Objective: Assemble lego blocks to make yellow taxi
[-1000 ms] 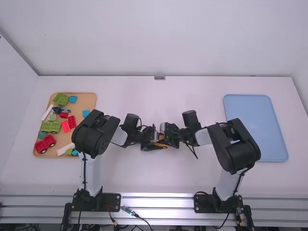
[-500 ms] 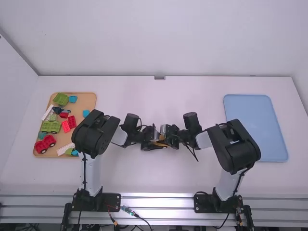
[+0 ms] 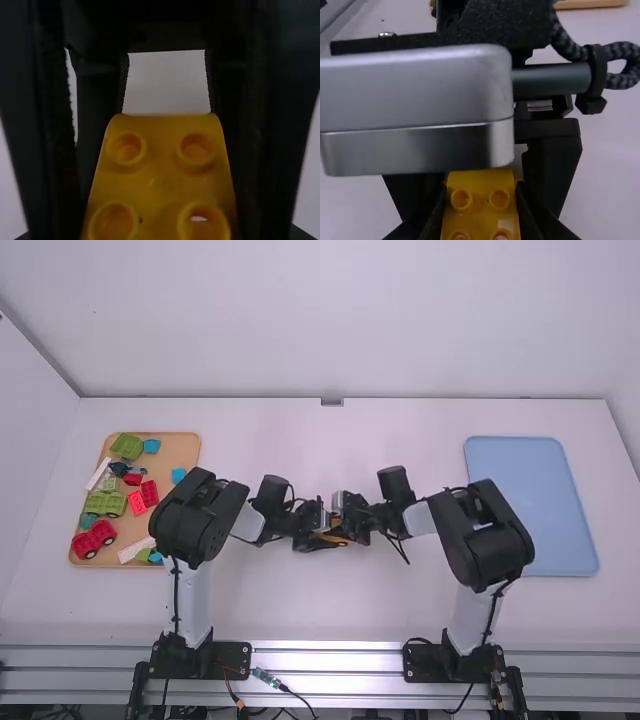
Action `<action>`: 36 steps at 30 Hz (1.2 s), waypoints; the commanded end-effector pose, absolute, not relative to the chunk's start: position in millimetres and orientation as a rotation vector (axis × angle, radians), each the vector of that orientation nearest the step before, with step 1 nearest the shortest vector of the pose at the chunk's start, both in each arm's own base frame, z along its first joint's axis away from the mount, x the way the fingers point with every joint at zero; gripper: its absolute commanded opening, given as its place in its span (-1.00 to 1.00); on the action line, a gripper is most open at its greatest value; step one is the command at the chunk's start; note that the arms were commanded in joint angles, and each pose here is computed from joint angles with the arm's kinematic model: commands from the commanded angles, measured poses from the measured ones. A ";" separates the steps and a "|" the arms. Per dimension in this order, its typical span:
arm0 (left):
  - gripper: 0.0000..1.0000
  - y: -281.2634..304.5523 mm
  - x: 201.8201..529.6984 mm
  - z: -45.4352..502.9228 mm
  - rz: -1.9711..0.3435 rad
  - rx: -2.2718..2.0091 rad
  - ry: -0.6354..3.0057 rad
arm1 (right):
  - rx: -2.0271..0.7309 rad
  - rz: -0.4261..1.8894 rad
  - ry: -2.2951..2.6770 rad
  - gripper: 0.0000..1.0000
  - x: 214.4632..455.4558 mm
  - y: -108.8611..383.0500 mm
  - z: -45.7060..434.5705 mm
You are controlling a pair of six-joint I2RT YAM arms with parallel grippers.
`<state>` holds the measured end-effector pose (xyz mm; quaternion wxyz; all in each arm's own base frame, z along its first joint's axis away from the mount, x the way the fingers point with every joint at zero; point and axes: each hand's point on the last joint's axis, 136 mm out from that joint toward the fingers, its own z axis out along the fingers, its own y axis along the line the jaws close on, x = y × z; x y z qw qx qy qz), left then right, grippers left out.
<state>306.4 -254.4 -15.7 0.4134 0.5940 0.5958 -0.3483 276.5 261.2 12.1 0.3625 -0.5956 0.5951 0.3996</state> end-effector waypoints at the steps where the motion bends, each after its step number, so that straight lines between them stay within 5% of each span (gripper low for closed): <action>1: -0.86 -253.0 316.6 -18.4 -0.834 1.492 1.507 | -1.583 0.991 1.718 -1.00 257.0 242.0 -37.1; 36: -0.88 -253.6 313.0 -18.3 -0.848 1.504 1.493 | -1.473 0.848 1.735 -1.00 259.6 224.9 -27.0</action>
